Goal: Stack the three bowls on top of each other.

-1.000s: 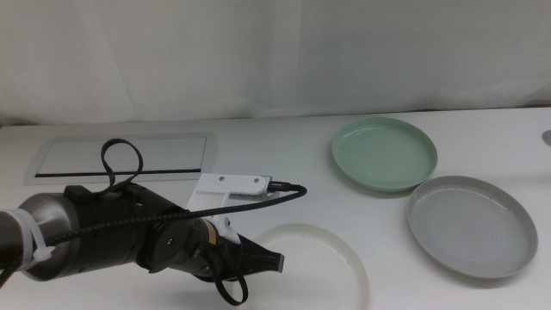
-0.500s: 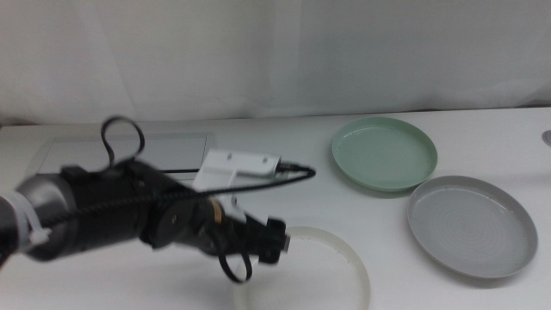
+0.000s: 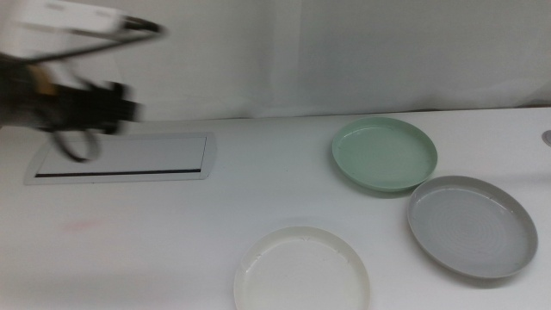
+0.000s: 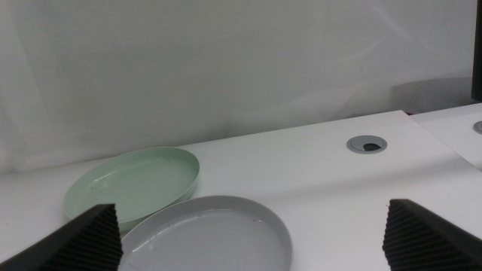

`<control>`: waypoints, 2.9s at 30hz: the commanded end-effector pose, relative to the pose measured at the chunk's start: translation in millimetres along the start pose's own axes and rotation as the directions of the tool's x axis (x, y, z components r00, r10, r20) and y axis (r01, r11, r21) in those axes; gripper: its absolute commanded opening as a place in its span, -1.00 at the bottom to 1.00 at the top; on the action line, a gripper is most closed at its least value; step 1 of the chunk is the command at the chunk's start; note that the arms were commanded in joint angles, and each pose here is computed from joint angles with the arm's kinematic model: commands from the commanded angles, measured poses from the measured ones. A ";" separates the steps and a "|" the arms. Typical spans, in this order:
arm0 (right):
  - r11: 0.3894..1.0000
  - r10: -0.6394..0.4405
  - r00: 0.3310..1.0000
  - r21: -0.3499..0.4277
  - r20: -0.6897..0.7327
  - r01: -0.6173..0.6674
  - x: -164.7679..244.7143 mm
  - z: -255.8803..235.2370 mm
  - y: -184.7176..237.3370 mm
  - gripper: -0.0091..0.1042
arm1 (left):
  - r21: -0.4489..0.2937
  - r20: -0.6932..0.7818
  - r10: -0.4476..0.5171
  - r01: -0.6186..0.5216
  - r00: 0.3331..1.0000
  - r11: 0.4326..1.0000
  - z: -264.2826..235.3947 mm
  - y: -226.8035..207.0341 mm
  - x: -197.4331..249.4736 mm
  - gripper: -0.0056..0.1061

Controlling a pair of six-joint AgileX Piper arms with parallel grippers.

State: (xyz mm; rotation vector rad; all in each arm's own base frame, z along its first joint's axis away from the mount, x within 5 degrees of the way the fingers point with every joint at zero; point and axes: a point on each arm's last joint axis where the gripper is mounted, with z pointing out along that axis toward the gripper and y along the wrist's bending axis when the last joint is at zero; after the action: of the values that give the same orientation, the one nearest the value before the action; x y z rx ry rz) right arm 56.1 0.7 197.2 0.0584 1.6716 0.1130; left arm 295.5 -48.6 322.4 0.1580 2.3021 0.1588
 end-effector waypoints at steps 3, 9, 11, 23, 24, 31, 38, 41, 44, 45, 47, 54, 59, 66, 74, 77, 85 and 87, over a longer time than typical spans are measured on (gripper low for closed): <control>1.000 -0.006 1.000 -0.009 0.008 0.006 10.0 0.3 -0.6 0.81 | -0.114 -0.002 -0.104 0.103 0.995 0.988 -26.1 42.3 13.5 0.16; 1.000 -0.010 1.000 -0.010 0.011 0.010 9.7 0.3 -0.5 0.81 | -0.122 0.154 -0.139 0.159 0.978 0.980 -71.3 55.9 38.2 -0.94; 1.000 -0.010 1.000 -0.011 0.013 0.010 9.5 0.3 -0.4 0.81 | -0.109 0.222 -0.136 0.164 0.965 0.980 -89.8 55.4 49.3 -0.94; 1.000 -0.010 1.000 -0.012 0.017 0.010 9.2 0.3 -0.3 0.81 | 0.065 0.588 -0.303 0.330 0.750 0.942 -187.2 48.4 144.7 -0.94; 1.000 -0.010 1.000 -0.012 0.017 0.010 9.2 0.3 -0.3 0.81 | 0.085 0.605 -0.314 0.333 0.732 0.939 -187.4 46.1 155.7 -0.94; 1.000 -0.010 1.000 -0.013 0.021 0.010 8.8 0.3 -0.2 0.81 | 0.146 0.618 -0.344 0.327 0.707 0.934 -145.8 29.5 216.9 -0.95; 1.000 -0.010 1.000 -0.015 0.026 0.010 8.4 0.3 0.0 0.81 | 0.176 0.588 -0.320 0.269 0.743 0.947 -85.6 11.4 259.5 -0.95; 1.000 -0.010 0.999 -0.018 0.036 0.010 7.5 0.2 0.3 0.81 | 0.150 0.530 -0.323 0.288 0.784 0.946 -79.7 11.7 266.8 -0.95; 1.000 -0.010 0.999 -0.019 0.038 0.010 7.3 0.2 0.4 0.81 | 0.142 0.534 -0.308 0.276 0.787 0.951 -79.4 11.7 267.0 -0.95; 1.000 -0.010 0.999 -0.020 0.041 0.011 7.0 0.2 0.5 0.81 | 0.143 0.537 -0.308 0.276 0.786 0.951 -79.6 11.7 266.8 -0.95; 1.000 -0.009 0.998 -0.025 0.055 0.011 5.7 0.1 1.0 0.81 | 0.145 0.542 -0.308 0.274 0.782 0.951 -80.0 11.6 266.2 -0.95; 0.997 0.058 0.983 -0.064 0.171 -0.048 -23.1 -6.9 5.4 0.81 | 0.147 0.546 -0.308 0.272 0.779 0.951 -80.2 11.5 265.9 -0.95; 0.999 0.049 0.986 -0.027 0.162 -0.045 -68.4 -24.8 6.6 0.81 | 0.147 0.546 -0.308 0.272 0.779 0.951 -80.2 11.5 265.9 -0.95; 0.994 -0.087 0.993 0.062 -0.080 0.092 -145.8 -30.4 9.6 0.81 | 0.147 0.546 -0.308 0.272 0.779 0.951 -80.2 11.5 265.9 -0.95; 0.990 -0.024 0.897 0.115 -0.441 0.082 -178.5 37.1 14.6 0.81 | 0.147 0.546 -0.308 0.272 0.779 0.951 -80.2 11.5 265.9 -0.95; 0.987 -0.021 0.834 0.121 -0.552 0.105 -175.6 63.3 15.2 0.81 | 0.147 0.546 -0.308 0.272 0.779 0.951 -80.2 11.5 265.9 -0.95; 0.977 -0.116 0.673 0.038 -0.730 0.210 -161.7 136.5 17.9 0.61 | 0.147 0.546 -0.308 0.272 0.779 0.951 -80.2 11.5 265.9 -0.95; 0.974 -0.127 0.633 0.023 -0.763 0.223 -155.9 155.3 17.7 0.57 | 0.147 0.546 -0.308 0.272 0.779 0.951 -80.2 11.5 265.9 -0.95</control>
State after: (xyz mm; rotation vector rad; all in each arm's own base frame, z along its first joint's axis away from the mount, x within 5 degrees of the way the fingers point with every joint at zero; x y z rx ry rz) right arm 214.4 6.1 341.9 -0.0414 2.5001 -0.1280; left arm 58.6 1.5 197.1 -0.1122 1.6806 -0.1070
